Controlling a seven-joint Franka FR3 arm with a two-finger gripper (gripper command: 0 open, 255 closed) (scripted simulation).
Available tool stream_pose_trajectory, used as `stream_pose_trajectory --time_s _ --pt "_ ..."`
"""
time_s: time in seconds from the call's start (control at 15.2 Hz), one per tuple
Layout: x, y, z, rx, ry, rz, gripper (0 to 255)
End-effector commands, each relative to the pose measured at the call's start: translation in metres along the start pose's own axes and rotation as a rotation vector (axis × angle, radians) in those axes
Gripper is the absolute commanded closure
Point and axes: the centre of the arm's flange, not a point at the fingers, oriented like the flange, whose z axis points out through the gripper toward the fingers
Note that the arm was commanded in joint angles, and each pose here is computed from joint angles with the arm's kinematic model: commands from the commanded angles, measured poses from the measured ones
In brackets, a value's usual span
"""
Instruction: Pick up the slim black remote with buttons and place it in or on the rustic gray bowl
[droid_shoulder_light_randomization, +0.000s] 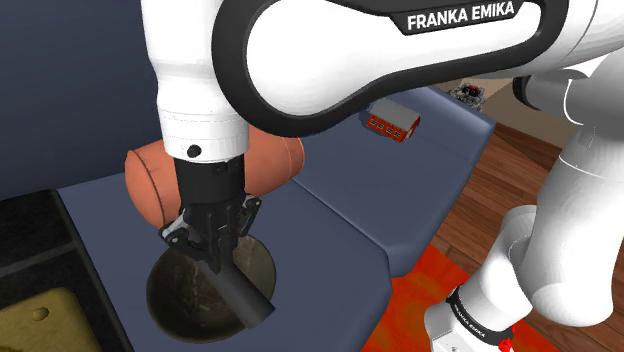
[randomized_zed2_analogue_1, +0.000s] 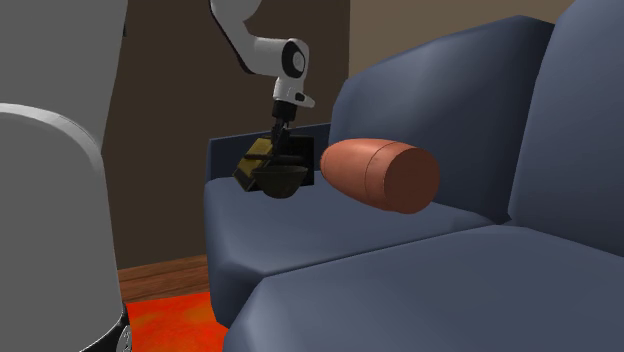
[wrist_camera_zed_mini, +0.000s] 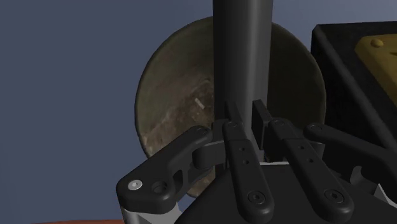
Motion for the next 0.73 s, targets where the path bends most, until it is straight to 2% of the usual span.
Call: stream_pose_trajectory --time_s 0.0,0.33,0.66 --pt "0.002 0.001 0.009 0.0 0.0 0.0 255" --pt "0.007 0.002 0.034 0.0 0.0 0.0 255" --pt "0.007 0.002 0.034 0.0 0.0 0.0 255"
